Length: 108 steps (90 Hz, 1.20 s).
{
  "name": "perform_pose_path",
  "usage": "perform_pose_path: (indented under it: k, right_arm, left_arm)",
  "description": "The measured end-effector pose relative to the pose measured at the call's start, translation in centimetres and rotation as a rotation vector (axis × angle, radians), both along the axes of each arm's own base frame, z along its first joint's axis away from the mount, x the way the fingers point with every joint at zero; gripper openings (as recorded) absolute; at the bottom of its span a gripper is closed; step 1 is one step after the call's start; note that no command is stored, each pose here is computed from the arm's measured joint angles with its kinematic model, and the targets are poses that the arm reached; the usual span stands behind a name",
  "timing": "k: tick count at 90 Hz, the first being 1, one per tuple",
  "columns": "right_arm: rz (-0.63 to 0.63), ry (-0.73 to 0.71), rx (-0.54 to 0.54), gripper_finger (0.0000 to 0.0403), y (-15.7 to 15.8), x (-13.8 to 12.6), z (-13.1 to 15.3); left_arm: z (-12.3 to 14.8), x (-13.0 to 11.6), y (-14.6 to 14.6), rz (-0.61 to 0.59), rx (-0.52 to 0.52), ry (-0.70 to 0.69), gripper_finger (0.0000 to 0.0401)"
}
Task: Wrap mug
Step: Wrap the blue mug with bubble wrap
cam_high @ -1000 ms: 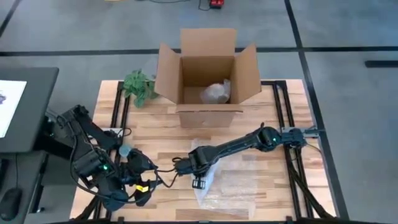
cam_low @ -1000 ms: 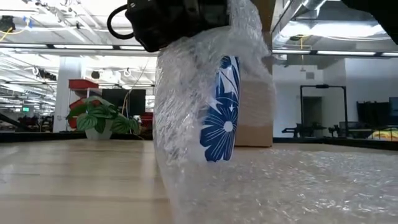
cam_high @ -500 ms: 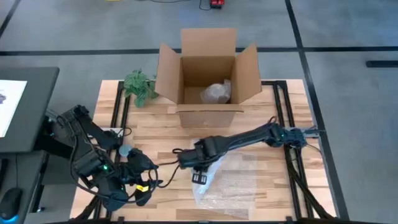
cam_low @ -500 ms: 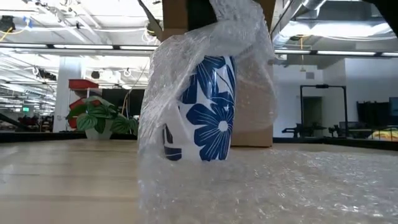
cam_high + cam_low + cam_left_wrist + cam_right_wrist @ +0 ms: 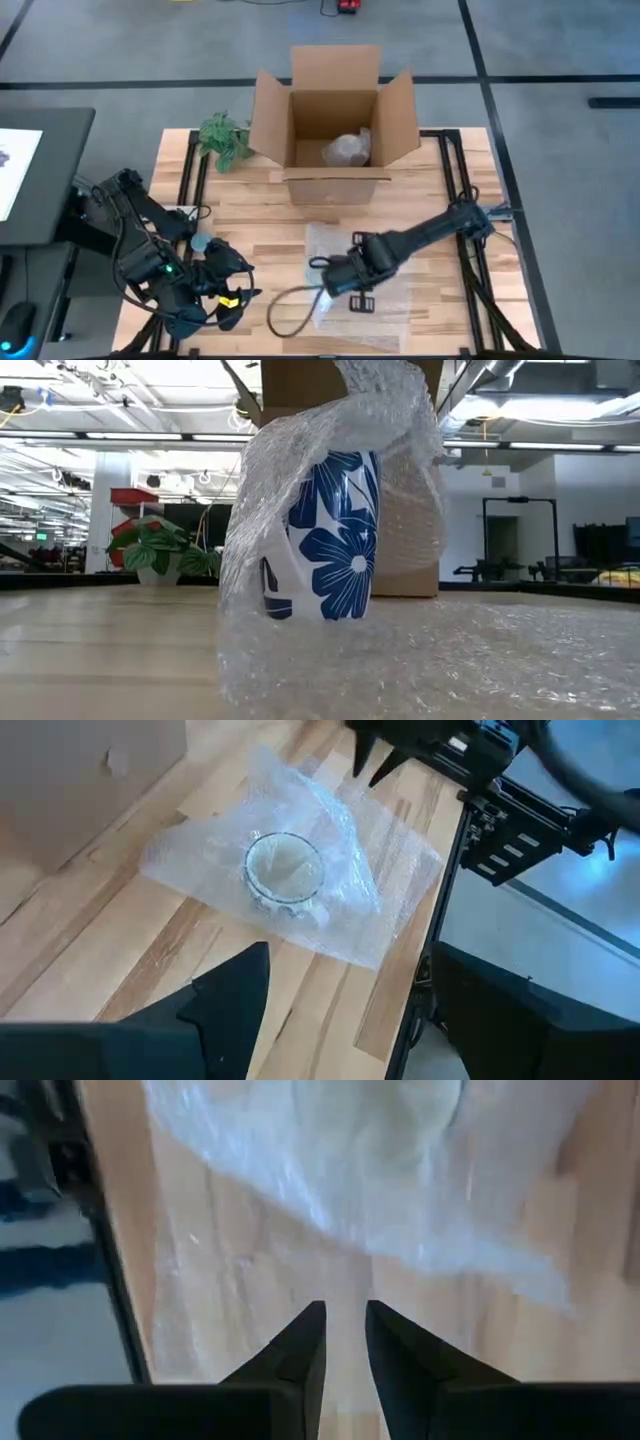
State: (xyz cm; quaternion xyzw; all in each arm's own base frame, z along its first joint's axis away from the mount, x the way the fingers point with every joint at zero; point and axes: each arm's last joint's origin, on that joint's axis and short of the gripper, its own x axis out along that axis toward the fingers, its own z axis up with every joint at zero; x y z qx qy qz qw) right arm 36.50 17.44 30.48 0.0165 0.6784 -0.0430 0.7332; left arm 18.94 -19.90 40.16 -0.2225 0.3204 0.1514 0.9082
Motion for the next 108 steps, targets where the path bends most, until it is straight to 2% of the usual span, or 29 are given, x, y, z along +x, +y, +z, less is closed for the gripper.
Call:
perform_pose_path:
  k: [8, 16, 33, 45, 69, 93, 108]
  right_arm:
    - [-0.011, 0.037, -0.076, 0.0066, 0.6, 0.0, -3.2]
    - [-0.057, 0.009, -0.079, 0.0066, 0.1, 0.7, -5.0]
    - [-0.2, -0.125, -0.03, 0.0066, -1.7, 2.9, -4.9]
    - [-0.219, -0.174, 0.05, 0.0066, -2.6, 4.1, -4.7]
    - [-0.242, -0.268, 0.11, 0.0066, -3.5, 6.0, -6.0]
    - [-0.288, -0.226, 0.097, 0.0066, -5.4, 6.0, -8.7]
    - [-0.304, -0.208, 0.102, 0.0065, -6.4, 6.2, -9.1]
  left_arm:
    - [0.0, 0.0, 0.0, -0.008, 0.012, 0.0, 0.0251]
    - [0.0, 0.0, 0.0, -0.011, 0.015, 0.0, 0.0251]
    - [0.0, 0.0, 0.0, -0.006, 0.009, -0.001, 0.0251]
    - [0.0, 0.0, -0.1, -0.006, -0.005, -0.001, 0.0251]
    - [0.1, 0.1, -0.1, -0.009, -0.009, -0.007, 0.0251]
    - [0.1, 0.1, -0.1, -0.01, -0.009, -0.008, 0.0251]
    - [0.1, 0.2, 0.0, -0.003, -0.01, -0.009, 0.0251]
